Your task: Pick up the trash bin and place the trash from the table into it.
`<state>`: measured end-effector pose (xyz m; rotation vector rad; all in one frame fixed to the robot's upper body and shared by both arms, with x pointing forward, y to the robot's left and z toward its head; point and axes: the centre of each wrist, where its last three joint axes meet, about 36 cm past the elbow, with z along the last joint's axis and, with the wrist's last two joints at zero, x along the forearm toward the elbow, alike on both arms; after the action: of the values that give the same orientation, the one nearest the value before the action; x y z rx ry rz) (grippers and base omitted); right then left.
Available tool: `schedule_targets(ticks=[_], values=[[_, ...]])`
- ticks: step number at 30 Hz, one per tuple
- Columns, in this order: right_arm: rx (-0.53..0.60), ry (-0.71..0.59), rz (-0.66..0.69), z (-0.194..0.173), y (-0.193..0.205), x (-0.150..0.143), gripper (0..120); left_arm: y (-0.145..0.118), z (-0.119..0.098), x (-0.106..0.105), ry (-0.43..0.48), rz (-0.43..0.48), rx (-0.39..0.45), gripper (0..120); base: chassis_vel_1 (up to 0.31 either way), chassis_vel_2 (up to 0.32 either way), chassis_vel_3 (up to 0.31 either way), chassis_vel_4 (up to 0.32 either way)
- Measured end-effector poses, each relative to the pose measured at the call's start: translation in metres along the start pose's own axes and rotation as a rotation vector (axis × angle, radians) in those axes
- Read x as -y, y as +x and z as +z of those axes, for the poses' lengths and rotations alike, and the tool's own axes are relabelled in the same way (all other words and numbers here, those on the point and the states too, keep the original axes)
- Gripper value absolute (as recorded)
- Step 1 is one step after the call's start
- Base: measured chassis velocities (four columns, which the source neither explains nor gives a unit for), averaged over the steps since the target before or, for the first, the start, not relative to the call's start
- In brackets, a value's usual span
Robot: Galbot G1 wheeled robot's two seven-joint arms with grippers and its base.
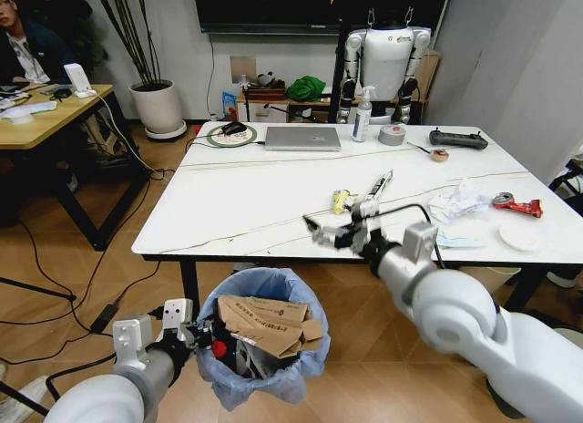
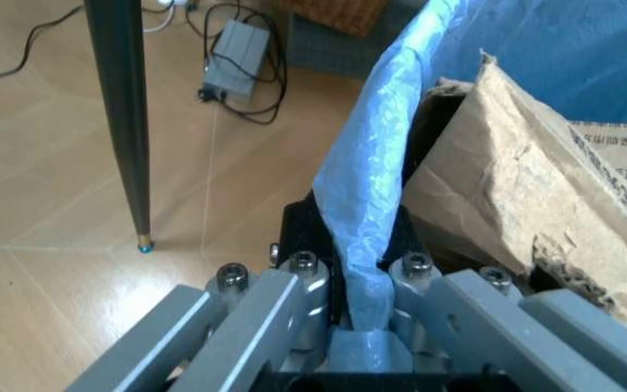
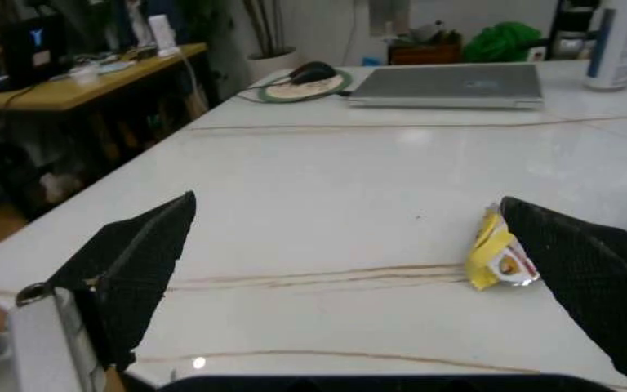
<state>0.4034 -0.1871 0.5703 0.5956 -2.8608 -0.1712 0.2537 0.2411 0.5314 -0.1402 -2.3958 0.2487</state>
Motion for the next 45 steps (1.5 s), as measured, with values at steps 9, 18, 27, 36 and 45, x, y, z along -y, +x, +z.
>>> schedule_targets(ticks=[9,18,27,36,45], values=[[-0.077,-0.073,0.246,-0.006,-0.072,0.022,100,0.000,0.003,0.000,-0.025,-0.007,-0.005,2,0.000,0.000,0.000,0.000],[-0.166,-0.067,0.317,0.002,-0.109,0.037,100,0.000,0.000,-0.001,-0.036,0.012,-0.017,2,0.000,0.000,0.000,0.000],[-0.205,-0.066,0.320,0.009,-0.129,0.042,94,0.000,-0.002,0.000,-0.040,0.020,-0.017,2,0.000,0.000,0.000,0.000],[-0.236,-0.061,0.309,0.019,-0.148,0.033,62,0.000,-0.003,0.000,-0.038,0.021,-0.013,2,0.000,0.000,0.000,0.000],[-0.260,-0.025,0.346,0.030,-0.157,0.041,29,0.000,-0.005,0.000,-0.032,0.028,-0.007,2,0.000,0.000,0.000,0.000]])
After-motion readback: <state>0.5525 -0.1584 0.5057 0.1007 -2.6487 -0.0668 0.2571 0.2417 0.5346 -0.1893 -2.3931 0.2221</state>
